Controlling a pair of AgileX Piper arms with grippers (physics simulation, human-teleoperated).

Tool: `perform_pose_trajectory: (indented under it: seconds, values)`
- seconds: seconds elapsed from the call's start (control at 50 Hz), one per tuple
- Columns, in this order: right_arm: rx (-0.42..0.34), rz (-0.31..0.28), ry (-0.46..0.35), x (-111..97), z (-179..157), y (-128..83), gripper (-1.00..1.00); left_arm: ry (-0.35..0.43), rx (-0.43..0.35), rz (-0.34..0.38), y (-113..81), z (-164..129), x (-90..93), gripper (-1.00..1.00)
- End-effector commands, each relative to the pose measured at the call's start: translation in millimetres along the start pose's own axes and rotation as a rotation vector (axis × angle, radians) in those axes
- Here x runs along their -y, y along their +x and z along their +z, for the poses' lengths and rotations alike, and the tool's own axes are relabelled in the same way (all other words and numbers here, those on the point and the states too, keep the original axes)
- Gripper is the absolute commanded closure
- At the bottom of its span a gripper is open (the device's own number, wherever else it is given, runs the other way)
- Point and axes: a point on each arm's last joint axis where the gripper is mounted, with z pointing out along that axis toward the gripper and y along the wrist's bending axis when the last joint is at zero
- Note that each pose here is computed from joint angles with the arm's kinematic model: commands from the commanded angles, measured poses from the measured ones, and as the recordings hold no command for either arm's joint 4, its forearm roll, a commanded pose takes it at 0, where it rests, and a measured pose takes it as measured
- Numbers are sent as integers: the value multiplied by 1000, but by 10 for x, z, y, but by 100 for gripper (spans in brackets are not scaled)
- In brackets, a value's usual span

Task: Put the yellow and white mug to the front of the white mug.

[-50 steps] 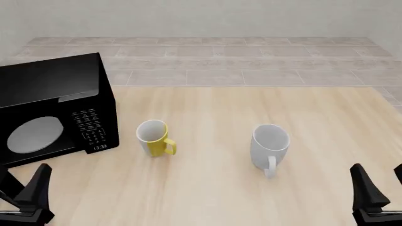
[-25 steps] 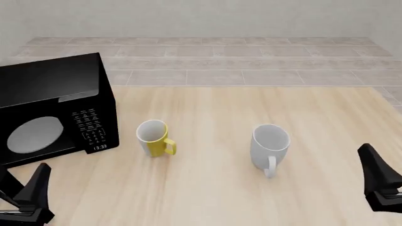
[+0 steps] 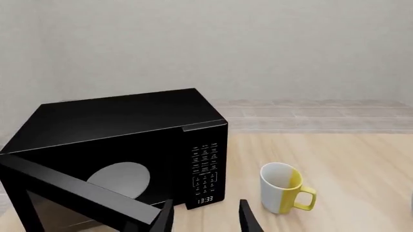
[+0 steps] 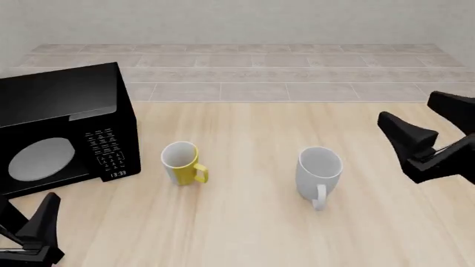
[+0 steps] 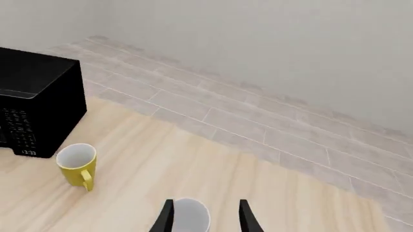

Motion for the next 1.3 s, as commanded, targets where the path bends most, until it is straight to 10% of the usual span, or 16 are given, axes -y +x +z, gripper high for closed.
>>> perform_pose_trajectory:
  seconds: [0.02,0.58,1.3]
  values:
    - [-54,-142,-147,-135,417,-493,-100,3,0,0,6,0,2,-100]
    - [-278,-403,-422,-653,1154,-825,-100,2,0,0,8,1,1,-100]
    - [-468,-382,-590,-1372,1678,-604,-100,2,0,0,-11,-8,1,-100]
